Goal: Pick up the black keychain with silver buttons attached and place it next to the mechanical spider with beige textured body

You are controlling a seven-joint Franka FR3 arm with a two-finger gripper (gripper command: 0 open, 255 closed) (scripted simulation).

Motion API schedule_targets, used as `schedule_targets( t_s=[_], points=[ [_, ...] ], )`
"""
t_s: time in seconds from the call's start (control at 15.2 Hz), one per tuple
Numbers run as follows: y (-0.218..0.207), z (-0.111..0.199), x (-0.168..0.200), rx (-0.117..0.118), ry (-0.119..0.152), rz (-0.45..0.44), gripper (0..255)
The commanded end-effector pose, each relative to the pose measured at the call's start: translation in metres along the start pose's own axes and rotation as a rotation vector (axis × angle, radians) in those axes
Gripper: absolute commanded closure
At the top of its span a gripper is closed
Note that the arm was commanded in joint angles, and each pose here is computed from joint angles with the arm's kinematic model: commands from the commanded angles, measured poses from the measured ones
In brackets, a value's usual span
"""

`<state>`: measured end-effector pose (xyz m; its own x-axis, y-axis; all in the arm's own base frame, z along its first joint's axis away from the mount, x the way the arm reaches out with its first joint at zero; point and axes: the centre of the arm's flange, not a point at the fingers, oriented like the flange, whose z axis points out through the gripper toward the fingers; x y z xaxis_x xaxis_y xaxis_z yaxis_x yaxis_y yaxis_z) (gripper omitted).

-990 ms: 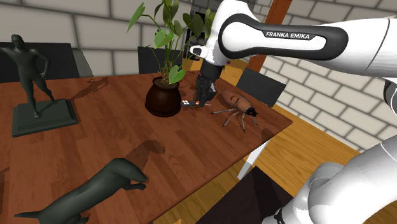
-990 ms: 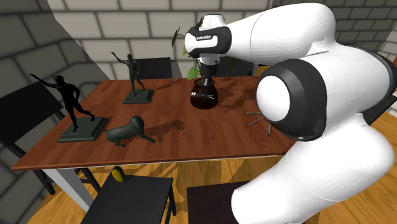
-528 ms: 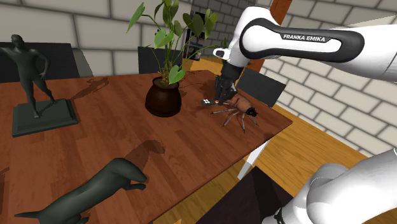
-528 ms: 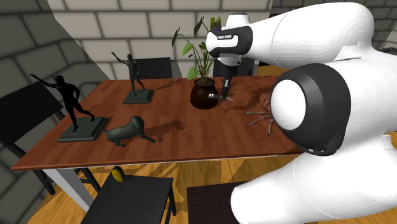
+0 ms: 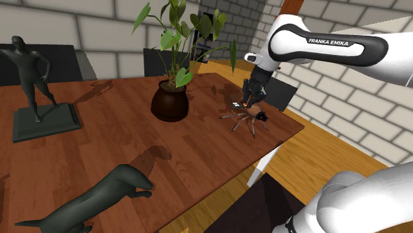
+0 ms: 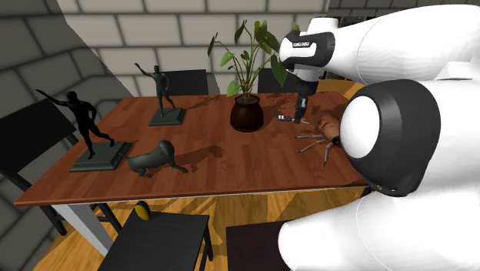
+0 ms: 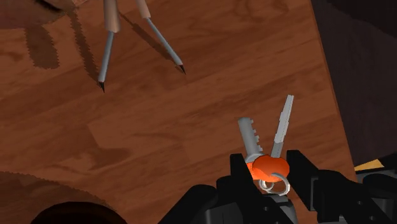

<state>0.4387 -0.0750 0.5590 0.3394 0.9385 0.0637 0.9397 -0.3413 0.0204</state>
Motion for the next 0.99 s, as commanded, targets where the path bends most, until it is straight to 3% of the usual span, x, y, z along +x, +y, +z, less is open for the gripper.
schedule_targets(
  t_s=[0.0, 0.92],
  points=[
    [0.000, 0.000, -0.027, 0.000, 0.000, -0.001, 255],
    [0.007, -0.012, -0.212, 0.000, 0.000, -0.001, 255]
  ],
)
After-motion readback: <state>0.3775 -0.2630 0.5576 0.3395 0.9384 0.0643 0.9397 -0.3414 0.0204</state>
